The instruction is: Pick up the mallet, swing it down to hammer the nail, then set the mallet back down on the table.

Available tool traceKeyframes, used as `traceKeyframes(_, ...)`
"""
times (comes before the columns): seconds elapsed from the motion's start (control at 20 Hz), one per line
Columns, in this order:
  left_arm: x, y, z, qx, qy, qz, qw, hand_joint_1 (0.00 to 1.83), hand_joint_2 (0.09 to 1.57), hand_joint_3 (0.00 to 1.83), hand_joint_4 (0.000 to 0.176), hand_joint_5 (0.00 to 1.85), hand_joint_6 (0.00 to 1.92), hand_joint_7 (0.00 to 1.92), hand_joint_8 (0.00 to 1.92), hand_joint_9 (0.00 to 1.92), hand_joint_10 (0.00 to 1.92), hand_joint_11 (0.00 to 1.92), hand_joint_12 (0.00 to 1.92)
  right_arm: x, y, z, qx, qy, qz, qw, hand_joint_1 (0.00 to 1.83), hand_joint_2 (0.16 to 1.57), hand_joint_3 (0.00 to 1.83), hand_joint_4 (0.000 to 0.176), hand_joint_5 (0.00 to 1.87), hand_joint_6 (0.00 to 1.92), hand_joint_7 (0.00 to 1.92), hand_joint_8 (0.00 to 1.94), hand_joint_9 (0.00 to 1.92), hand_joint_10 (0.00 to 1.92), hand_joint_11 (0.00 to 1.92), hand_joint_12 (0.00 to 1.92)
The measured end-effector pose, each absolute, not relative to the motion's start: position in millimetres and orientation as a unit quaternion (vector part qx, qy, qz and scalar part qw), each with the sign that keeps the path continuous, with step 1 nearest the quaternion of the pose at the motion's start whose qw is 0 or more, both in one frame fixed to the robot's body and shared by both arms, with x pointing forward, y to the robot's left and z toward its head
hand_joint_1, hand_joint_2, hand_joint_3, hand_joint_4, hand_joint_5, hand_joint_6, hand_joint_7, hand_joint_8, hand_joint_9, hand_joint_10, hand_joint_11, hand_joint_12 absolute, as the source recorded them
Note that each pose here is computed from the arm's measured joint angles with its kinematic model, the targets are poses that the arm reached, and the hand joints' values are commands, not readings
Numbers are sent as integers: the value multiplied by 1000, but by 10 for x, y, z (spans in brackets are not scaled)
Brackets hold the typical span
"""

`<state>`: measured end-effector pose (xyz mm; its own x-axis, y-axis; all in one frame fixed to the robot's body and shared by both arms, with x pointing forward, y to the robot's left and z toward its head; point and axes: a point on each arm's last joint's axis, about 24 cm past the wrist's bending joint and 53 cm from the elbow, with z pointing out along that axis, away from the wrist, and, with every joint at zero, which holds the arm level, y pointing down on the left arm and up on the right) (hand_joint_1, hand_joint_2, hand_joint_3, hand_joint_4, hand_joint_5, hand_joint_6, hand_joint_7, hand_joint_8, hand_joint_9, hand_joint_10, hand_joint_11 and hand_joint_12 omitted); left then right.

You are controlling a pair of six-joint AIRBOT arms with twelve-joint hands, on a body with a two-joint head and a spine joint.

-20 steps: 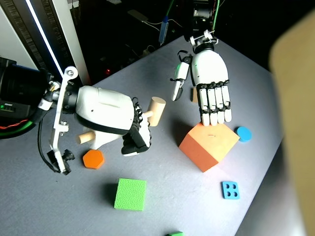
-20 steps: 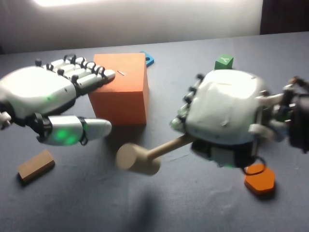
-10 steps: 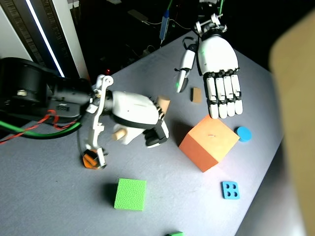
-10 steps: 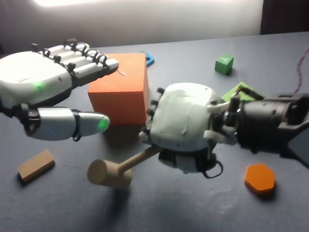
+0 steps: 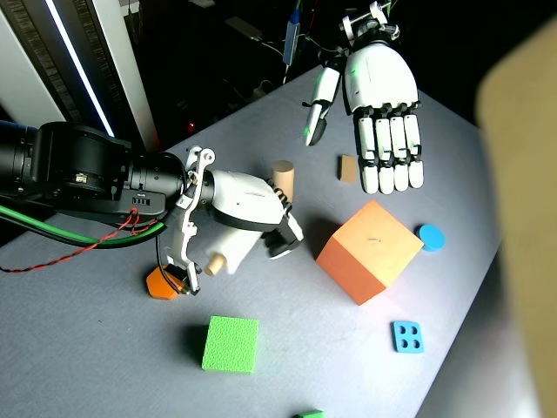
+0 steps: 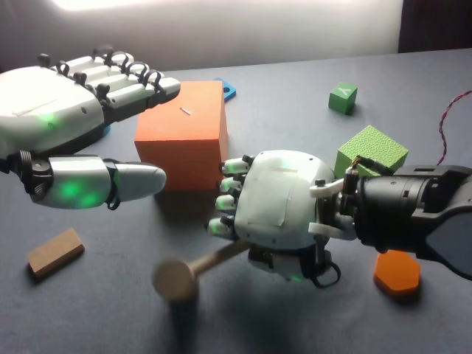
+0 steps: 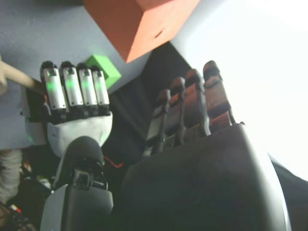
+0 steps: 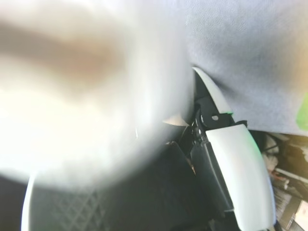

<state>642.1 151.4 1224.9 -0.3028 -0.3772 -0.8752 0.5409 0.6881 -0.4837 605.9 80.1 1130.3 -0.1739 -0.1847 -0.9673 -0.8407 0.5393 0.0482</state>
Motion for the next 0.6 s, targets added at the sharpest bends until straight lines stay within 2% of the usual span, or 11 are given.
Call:
traceKeyframes(0.05, 6418, 1510, 12248, 58, 706, -391, 587, 0, 1291, 0, 0, 29, 4, 68, 3, 39, 1, 5, 22, 6058, 797, 11291, -367, 700, 309, 529, 220, 1430, 0, 0, 420, 223, 514, 263, 455, 387, 162, 901)
traceKeyframes(0.1, 6417, 1509, 12246, 59, 707, -390, 587, 0, 1293, 0, 0, 31, 4, 75, 5, 48, 5, 10, 26, 6062, 793, 11290, -367, 700, 309, 529, 62, 1429, 0, 0, 350, 62, 446, 82, 401, 169, 77, 798)
traceKeyframes(0.15, 6410, 1500, 12243, 60, 707, -391, 587, 0, 1292, 0, 0, 33, 5, 77, 6, 50, 5, 11, 28, 6077, 782, 11289, -366, 701, 307, 530, 12, 1422, 0, 0, 302, 13, 388, 19, 354, 65, 18, 739)
traceKeyframes(0.25, 6403, 1490, 12243, 63, 707, -391, 587, 0, 1291, 0, 0, 31, 3, 76, 4, 43, 2, 12, 32, 6083, 779, 11300, -365, 700, 307, 532, 95, 1412, 0, 0, 161, 4, 205, 8, 197, 7, 0, 430)
traceKeyframes(0.35, 6402, 1489, 12243, 64, 707, -391, 587, 0, 1294, 0, 0, 40, 6, 80, 4, 58, 7, 23, 43, 6066, 713, 11331, -360, 702, 308, 531, 271, 1389, 0, 0, 91, 1, 118, 1, 112, 3, 0, 250)
traceKeyframes(0.5, 6384, 1466, 12243, 64, 706, -393, 585, 0, 1293, 0, 0, 26, 2, 70, 1, 43, 1, 0, 39, 6062, 561, 11424, -335, 715, 318, 525, 307, 1387, 0, 0, 107, 7, 123, 5, 116, 6, 12, 234)
traceKeyframes(0.6, 6367, 1439, 12258, 66, 705, -396, 585, 0, 1287, 0, 0, 50, 0, 93, 0, 66, 0, 1, 98, 6032, 318, 11585, -296, 731, 333, 517, 264, 1372, 0, 0, 111, 7, 154, 13, 147, 13, 33, 247)
